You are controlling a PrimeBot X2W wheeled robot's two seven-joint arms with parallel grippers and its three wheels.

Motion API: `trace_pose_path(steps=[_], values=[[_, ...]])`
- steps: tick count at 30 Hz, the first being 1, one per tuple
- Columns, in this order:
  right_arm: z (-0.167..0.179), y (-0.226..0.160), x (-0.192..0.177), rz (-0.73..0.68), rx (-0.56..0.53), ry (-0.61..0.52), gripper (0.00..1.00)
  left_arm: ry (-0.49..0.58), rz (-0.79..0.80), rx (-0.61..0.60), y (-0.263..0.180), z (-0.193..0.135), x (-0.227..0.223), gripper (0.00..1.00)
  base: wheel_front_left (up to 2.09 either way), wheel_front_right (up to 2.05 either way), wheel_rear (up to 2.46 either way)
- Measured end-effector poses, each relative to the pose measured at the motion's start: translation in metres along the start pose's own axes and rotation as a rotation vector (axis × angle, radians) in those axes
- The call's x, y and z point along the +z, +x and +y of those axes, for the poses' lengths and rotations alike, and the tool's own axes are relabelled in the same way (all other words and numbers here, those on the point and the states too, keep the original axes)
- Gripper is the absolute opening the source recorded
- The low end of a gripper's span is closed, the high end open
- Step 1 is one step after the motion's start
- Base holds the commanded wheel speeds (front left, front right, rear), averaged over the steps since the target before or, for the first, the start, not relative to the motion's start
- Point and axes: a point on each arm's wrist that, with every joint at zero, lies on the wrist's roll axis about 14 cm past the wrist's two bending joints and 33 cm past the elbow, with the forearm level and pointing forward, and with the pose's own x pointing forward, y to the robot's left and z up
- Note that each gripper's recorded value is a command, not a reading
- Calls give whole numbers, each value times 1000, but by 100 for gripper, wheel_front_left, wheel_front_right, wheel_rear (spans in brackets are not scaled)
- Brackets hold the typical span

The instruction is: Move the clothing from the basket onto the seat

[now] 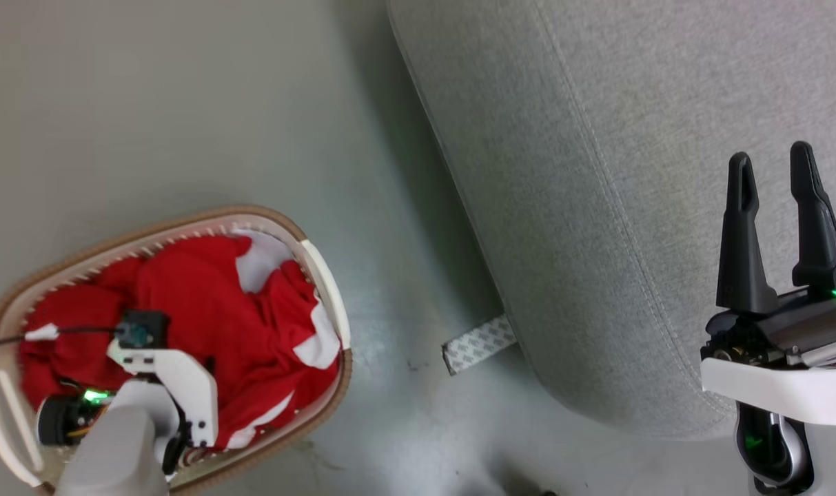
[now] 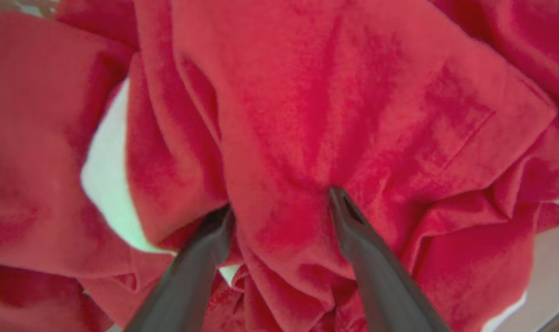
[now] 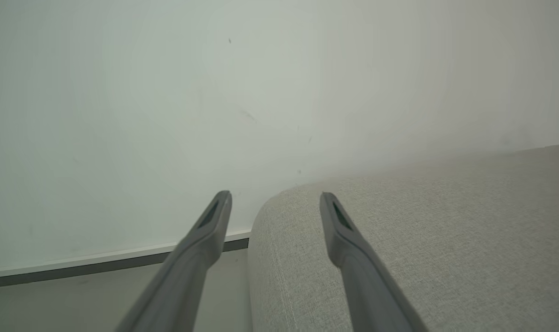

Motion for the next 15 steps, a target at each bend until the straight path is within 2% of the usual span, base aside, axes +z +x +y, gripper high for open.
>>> trace_pose_path(steps=[4, 5, 7, 15], values=[[-3, 5, -8, 14, -12, -2, 100, 59, 64, -28, 14, -8, -11, 100, 0, 0, 0], [-4, 5, -10, 20, -15, -3, 100, 62, 75, -34, 17, -10, -14, 62, 0, 0, 0], [-5, 4, -13, 28, -20, -7, 100, 70, 87, -36, 20, -13, -16, 0, 0, 0, 0], [-7, 3, -13, 30, -29, -3, 100, 86, 73, -61, 20, -17, -14, 0, 0, 0, 0]])
